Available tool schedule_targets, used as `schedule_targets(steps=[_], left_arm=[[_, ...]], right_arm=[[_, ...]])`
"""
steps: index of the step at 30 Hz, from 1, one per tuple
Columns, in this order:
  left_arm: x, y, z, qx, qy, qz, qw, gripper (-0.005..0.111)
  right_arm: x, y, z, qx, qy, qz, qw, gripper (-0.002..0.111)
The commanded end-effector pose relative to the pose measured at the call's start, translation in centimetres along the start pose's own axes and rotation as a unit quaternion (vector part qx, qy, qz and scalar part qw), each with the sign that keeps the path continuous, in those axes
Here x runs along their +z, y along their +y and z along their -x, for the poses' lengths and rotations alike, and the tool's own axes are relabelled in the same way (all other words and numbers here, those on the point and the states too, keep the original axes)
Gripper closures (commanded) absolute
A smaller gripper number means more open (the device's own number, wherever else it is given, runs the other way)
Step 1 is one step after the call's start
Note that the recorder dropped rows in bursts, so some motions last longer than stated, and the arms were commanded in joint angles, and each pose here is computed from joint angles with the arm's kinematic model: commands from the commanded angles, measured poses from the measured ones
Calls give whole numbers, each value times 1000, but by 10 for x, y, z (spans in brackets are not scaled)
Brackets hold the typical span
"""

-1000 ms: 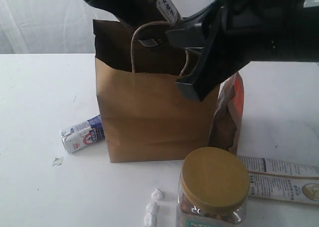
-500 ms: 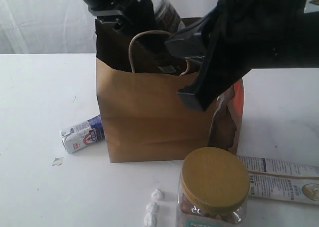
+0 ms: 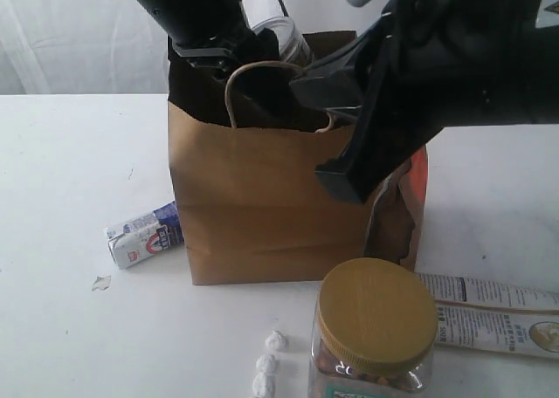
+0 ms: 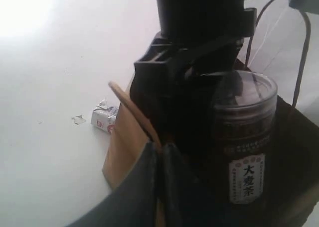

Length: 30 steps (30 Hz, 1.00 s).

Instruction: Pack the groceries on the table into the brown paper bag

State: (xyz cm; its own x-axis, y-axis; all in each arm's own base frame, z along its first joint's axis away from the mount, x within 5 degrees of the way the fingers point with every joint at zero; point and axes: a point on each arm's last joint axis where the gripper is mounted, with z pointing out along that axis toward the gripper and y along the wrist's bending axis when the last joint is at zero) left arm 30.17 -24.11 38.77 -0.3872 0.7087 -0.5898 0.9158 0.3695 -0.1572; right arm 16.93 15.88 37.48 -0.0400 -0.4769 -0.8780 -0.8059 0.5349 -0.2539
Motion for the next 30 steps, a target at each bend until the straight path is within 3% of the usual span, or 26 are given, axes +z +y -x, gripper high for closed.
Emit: schedule_targets(steps=[1, 12, 20, 27, 30], left_arm=[[-10, -13, -2, -12, 15, -35, 999, 30], [-25, -21, -1, -20, 0, -30, 999, 26], [-73, -46, -4, 10, -41, 5, 999, 52], [-119, -73, -14, 26, -82, 44, 995, 53], [-138, -84, -19, 31, -97, 62, 993, 53]], right_arm=[[-1, 2, -1, -4, 8, 9, 1000, 108], [-1, 4, -2, -4, 16, 16, 1000, 108], [-1, 0, 2, 7, -6, -2, 1000, 108], [-1, -1, 3, 13, -15, -9, 1000, 107], [-1, -1, 4, 15, -16, -8, 1000, 94]])
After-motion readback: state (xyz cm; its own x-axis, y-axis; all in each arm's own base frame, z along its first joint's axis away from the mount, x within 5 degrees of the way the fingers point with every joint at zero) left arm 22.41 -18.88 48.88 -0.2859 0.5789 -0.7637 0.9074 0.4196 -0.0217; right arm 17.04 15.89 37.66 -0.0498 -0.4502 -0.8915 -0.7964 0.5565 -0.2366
